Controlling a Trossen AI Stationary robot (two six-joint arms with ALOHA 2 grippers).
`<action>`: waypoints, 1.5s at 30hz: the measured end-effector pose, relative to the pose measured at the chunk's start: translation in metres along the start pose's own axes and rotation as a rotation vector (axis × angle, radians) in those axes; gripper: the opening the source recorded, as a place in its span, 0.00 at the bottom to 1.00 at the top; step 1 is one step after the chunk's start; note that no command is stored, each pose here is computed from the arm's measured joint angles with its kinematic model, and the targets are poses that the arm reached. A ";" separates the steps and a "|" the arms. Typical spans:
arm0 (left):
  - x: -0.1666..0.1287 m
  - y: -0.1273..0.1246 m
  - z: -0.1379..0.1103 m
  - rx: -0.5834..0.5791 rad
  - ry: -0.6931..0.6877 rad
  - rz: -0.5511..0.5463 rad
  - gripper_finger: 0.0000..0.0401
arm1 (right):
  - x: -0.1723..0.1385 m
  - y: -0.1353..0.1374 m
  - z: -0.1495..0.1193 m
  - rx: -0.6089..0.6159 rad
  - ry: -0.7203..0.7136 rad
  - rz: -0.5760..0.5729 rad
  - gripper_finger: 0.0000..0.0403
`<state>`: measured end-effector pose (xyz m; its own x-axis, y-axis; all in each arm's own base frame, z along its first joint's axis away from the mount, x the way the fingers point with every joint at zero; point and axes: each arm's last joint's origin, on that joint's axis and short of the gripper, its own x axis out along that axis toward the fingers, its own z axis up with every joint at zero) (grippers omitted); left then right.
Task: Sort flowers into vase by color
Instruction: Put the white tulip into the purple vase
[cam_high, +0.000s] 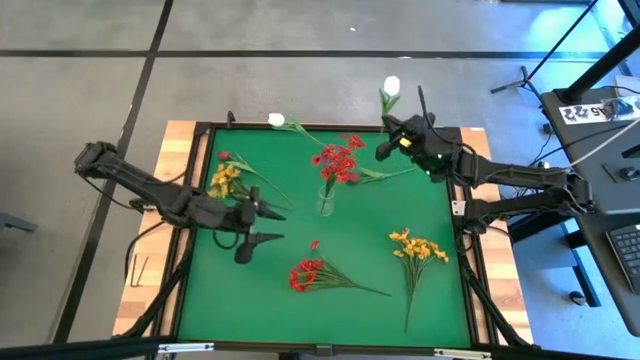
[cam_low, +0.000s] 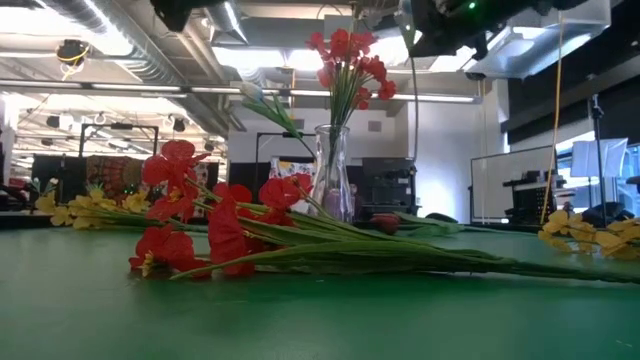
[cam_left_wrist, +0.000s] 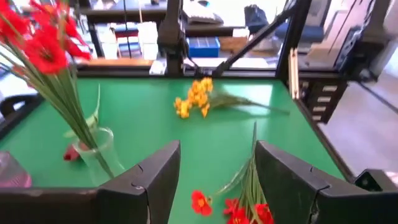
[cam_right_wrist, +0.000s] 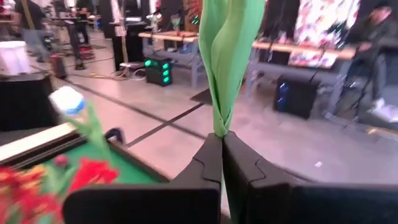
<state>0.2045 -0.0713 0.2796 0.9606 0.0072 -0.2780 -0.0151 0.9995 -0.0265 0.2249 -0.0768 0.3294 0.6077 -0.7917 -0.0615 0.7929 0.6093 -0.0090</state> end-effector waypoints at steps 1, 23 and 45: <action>-0.003 0.001 0.002 -0.001 -0.016 -0.002 0.51 | 0.004 -0.002 0.000 -0.016 -0.010 -0.008 0.00; -0.001 0.077 0.012 -0.051 -0.032 0.165 0.51 | 0.116 -0.039 -0.038 0.071 -0.267 0.498 0.00; 0.005 0.105 -0.025 -0.297 -0.247 0.259 0.51 | 0.120 -0.034 -0.054 0.051 -0.141 0.651 0.00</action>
<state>0.2009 0.0326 0.2517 0.9516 0.2980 -0.0758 -0.3072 0.9123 -0.2707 0.2688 -0.1899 0.2685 0.9603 -0.2629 0.0932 0.2609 0.9648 0.0332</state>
